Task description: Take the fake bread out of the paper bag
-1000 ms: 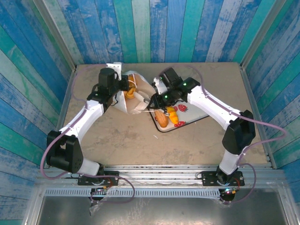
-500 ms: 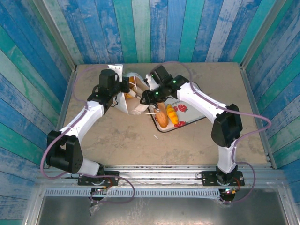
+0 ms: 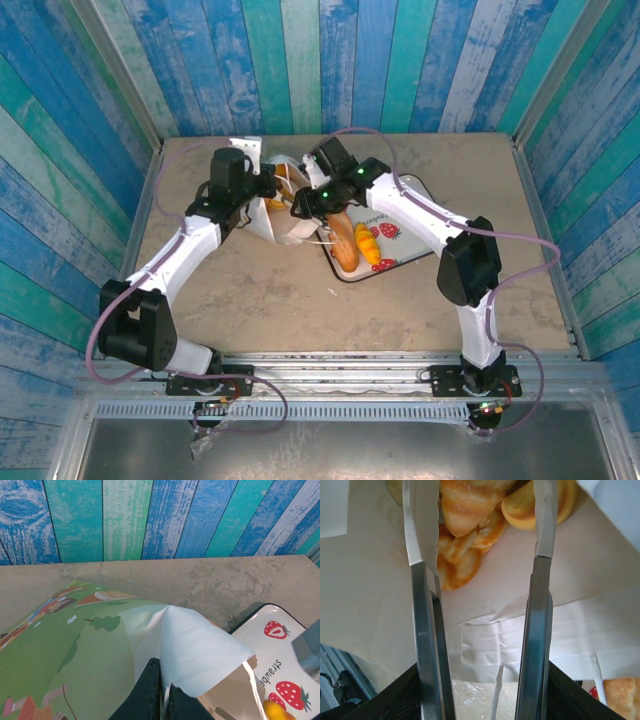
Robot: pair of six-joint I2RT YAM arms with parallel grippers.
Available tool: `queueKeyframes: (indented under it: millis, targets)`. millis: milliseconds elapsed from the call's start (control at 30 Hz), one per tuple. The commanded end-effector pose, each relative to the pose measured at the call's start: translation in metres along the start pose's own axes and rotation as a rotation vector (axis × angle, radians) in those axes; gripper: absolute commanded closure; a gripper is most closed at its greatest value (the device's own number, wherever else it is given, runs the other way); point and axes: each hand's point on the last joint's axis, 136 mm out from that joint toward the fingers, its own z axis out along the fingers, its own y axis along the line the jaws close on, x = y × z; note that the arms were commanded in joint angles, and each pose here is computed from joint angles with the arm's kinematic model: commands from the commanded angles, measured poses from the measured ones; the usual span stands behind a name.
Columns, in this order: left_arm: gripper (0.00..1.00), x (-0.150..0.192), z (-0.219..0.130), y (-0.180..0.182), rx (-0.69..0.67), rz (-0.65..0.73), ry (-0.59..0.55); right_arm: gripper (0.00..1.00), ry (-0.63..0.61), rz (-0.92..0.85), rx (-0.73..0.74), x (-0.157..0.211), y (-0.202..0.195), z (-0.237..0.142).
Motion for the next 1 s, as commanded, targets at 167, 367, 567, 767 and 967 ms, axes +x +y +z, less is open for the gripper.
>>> queueKeyframes:
  millis: [167,367,567,767,967]
  targets:
    - [0.92,-0.032,-0.022,-0.013,0.045,0.005,-0.092,0.47,0.021,-0.013,0.013,0.001,0.002,0.013]
    - [0.92,-0.033,-0.022,-0.016,0.061,-0.001,-0.092,0.46,0.012,-0.017,0.037,-0.007,-0.002,0.021]
    - [0.92,-0.034,-0.022,-0.019,0.077,-0.004,-0.096,0.47,0.01,-0.027,0.036,-0.015,-0.001,0.028]
    - [0.92,-0.031,-0.019,-0.02,0.087,-0.012,-0.089,0.54,0.011,-0.04,0.051,-0.017,-0.001,0.028]
    - [0.92,-0.031,-0.019,-0.019,0.082,-0.015,-0.09,0.5,0.002,-0.051,0.078,-0.019,-0.003,0.023]
